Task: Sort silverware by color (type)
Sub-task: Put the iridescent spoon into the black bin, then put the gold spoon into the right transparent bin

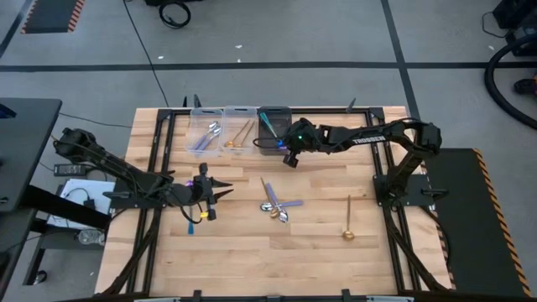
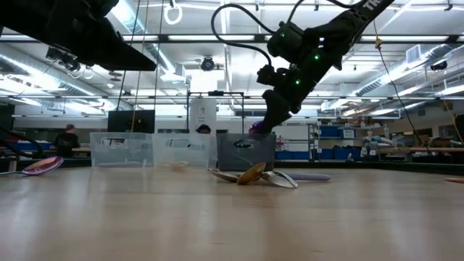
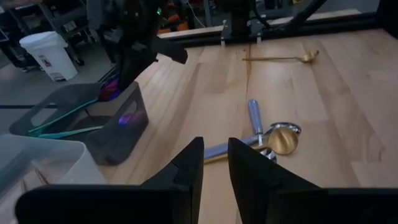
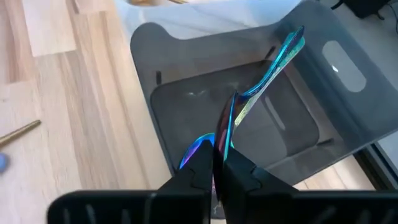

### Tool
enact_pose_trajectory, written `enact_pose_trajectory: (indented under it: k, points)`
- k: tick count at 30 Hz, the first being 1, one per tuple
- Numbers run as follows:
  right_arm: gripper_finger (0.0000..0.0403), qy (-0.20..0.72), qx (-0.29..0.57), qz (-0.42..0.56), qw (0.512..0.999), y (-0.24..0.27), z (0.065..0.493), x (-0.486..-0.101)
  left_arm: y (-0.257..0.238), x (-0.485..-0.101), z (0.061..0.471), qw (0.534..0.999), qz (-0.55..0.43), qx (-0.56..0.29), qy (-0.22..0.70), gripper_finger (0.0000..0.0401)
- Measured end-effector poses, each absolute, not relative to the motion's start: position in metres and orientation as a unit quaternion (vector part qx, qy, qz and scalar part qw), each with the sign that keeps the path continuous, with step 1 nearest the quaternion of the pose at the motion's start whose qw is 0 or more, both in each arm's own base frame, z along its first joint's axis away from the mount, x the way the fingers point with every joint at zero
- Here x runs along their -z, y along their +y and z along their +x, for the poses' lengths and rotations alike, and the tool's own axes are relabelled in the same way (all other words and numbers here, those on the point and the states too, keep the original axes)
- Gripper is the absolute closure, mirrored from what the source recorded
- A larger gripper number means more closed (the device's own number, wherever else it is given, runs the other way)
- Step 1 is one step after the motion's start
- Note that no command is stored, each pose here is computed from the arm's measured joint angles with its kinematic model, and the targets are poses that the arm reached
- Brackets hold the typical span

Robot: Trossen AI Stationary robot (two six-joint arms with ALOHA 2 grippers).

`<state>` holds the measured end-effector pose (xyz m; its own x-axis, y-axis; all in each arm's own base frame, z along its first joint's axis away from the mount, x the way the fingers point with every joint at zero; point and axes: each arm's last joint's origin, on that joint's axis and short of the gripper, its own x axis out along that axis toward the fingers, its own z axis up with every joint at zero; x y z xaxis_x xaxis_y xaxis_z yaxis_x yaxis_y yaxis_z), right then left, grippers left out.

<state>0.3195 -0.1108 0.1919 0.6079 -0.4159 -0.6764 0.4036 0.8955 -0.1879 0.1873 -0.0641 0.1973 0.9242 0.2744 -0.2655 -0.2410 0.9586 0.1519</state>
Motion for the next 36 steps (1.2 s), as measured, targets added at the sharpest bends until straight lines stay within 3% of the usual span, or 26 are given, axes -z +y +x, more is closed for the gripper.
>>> enact_pose_trajectory:
  k: [13, 25, 36]
  points:
    - [0.0301, 0.374, 0.209, 0.004, 0.904, -0.107, 0.321, -0.193, -0.064, -0.197, 0.187, 0.979, 0.054, -0.132, 0.143, 0.0319]
    - [0.03, 0.313, 0.205, 0.024, 0.927, -0.083, 0.315, -0.23, -0.064, -0.197, 0.187, 0.977, 0.087, -0.127, 0.148, 0.0319]
    - [0.03, 0.285, 0.159, 0.07, 0.942, -0.036, 0.317, -0.243, -0.065, -0.197, 0.187, 0.98, 0.036, -0.133, 0.141, 0.0319]
